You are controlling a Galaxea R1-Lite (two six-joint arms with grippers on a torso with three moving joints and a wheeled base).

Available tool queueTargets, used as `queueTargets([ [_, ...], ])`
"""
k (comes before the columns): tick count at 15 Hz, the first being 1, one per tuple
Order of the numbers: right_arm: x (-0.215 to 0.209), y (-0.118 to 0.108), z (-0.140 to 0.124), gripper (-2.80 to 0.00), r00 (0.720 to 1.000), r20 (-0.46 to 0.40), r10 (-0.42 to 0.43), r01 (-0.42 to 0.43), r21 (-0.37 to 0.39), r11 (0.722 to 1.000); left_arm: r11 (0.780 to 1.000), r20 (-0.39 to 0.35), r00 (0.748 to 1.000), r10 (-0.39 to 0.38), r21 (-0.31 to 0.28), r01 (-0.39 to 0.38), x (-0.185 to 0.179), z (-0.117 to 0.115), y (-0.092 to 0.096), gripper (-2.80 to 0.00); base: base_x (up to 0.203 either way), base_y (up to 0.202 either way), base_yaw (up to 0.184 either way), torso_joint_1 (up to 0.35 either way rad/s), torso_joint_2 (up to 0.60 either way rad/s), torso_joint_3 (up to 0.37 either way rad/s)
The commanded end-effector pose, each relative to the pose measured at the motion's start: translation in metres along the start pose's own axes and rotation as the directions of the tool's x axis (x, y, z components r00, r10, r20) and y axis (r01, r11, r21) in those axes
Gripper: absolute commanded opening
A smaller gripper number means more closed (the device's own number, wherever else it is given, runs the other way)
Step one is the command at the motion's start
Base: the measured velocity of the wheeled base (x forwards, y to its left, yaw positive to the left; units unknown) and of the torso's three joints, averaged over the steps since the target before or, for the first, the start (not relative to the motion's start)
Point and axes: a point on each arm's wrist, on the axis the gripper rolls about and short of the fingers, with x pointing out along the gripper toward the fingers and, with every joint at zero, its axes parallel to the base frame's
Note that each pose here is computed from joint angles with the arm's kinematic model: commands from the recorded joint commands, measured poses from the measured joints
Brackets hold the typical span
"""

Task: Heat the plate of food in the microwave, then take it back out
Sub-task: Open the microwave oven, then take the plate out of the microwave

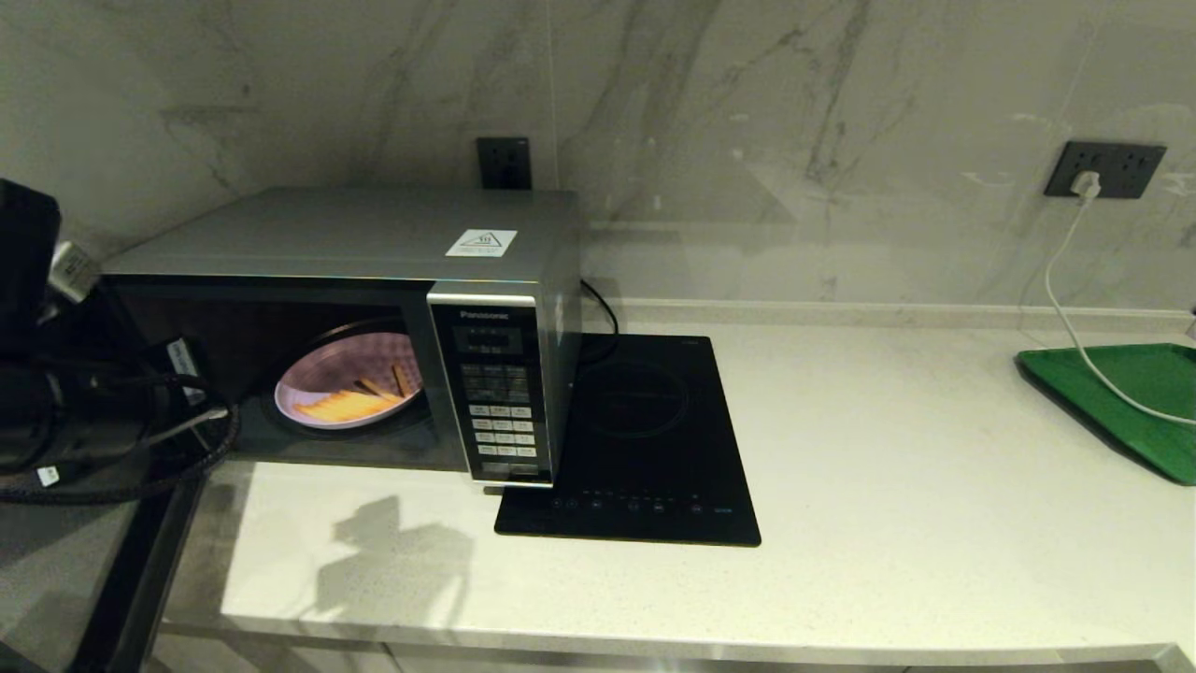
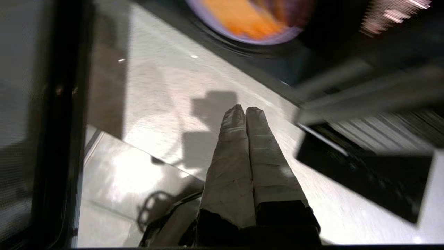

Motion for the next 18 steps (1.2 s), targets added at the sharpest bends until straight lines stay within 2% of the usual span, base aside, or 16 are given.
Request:
queueTargets([
  [1, 0.0, 0.0, 0.0, -2.8, 1.0, -0.002, 0.0, 0.0, 0.0, 1.0, 0.989, -0.02, 0.991, 0.131, -0.069, -0.132, 0.03, 0.01, 0.022, -2.8, 0.0, 0.0, 0.0, 0.0, 0.0, 0.0],
  [4, 0.0, 0.0, 0.0, -2.8, 1.0, -0.002, 0.0, 0.0, 0.0, 1.0, 0.972, 0.083, 0.974, 0.213, -0.116, -0.203, 0.018, 0.029, 0.05, -2.8, 0.0, 0.0, 0.0, 0.0, 0.0, 0.0],
  [6, 0.0, 0.0, 0.0, -2.8, 1.0, -0.001, -0.001, 0.001, 0.0, 1.0, 0.967, 0.136, 0.961, 0.243, -0.114, -0.229, 0.004, 0.036, 0.062, -2.8, 0.0, 0.0, 0.0, 0.0, 0.0, 0.0],
  [8, 0.0, 0.0, 0.0, -2.8, 1.0, -0.002, 0.0, 0.0, 0.0, 1.0, 0.97, 0.153, 0.961, 0.232, -0.103, -0.218, -0.004, 0.035, 0.062, -2.8, 0.0, 0.0, 0.0, 0.0, 0.0, 0.0],
  [11, 0.0, 0.0, 0.0, -2.8, 1.0, -0.001, -0.001, 0.001, 0.0, 1.0, 0.988, 0.162, 0.975, 0.153, -0.054, -0.146, -0.013, 0.029, 0.046, -2.8, 0.0, 0.0, 0.0, 0.0, 0.0, 0.0],
  [13, 0.0, 0.0, 0.0, -2.8, 1.0, -0.002, 0.0, 0.0, 0.0, 1.0, 0.995, 0.113, 0.988, 0.102, -0.028, -0.1, -0.009, 0.017, 0.035, -2.8, 0.0, 0.0, 0.0, 0.0, 0.0, 0.0],
  [14, 0.0, 0.0, 0.0, -2.8, 1.0, -0.001, -0.001, 0.001, 0.0, 1.0, 0.996, 0.061, 0.995, 0.082, -0.046, -0.079, -0.001, 0.007, 0.028, -2.8, 0.0, 0.0, 0.0, 0.0, 0.0, 0.0],
  [17, 0.0, 0.0, 0.0, -2.8, 1.0, -0.001, -0.001, 0.001, 0.0, 1.0, 0.974, -0.121, 0.989, 0.089, -0.197, -0.111, 0.045, -0.015, 0.006, -2.8, 0.0, 0.0, 0.0, 0.0, 0.0, 0.0],
  [18, 0.0, 0.0, 0.0, -2.8, 1.0, -0.001, -0.001, 0.001, 0.0, 1.0, 0.956, -0.187, 0.979, 0.079, -0.264, -0.127, 0.062, -0.021, 0.0, -1.13, 0.0, 0.0, 0.0, 0.0, 0.0, 0.0],
])
